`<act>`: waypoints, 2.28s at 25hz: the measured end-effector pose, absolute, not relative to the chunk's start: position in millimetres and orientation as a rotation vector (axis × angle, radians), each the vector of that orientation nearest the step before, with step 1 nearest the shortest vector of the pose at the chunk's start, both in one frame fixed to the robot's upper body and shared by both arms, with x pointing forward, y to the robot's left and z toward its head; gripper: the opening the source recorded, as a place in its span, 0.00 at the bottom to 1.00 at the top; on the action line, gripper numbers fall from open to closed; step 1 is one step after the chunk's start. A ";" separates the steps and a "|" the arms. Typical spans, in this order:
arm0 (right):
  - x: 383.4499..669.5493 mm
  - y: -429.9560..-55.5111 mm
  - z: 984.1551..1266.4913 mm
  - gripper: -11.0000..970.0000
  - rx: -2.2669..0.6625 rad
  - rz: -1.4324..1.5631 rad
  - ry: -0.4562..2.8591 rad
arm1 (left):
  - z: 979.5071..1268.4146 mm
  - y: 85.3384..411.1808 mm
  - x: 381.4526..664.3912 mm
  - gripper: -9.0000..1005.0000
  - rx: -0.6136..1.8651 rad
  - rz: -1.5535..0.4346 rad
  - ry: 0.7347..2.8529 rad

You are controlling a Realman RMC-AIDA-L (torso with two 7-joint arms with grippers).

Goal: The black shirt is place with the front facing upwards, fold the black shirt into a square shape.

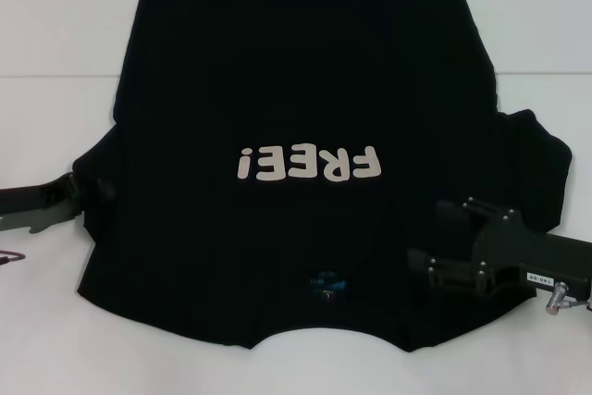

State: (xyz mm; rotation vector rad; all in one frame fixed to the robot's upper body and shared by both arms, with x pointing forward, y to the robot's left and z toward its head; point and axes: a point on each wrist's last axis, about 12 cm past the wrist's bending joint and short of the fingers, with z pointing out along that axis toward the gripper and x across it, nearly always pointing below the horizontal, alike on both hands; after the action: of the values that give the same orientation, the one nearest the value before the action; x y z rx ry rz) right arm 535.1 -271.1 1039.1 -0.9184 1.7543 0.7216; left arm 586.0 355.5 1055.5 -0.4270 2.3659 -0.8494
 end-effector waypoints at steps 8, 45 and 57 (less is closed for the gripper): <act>535.8 -270.7 1039.8 0.92 -0.920 0.722 1.752 | 1055.9 356.4 587.8 0.29 -0.436 -0.835 2.357; 541.7 -268.9 1043.2 0.91 -0.917 0.710 1.742 | 1054.8 396.9 562.4 0.01 -0.586 -0.792 2.264; 539.6 -268.3 1041.5 0.91 -0.919 0.719 1.746 | 1060.9 402.9 568.9 0.01 -0.599 -0.742 2.220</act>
State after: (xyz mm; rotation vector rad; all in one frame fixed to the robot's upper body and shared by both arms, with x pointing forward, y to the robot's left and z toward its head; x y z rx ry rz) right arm 539.6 -268.3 1041.5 -0.9188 1.7460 0.7188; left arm 568.9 402.9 1060.9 -0.5987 2.2198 -0.7419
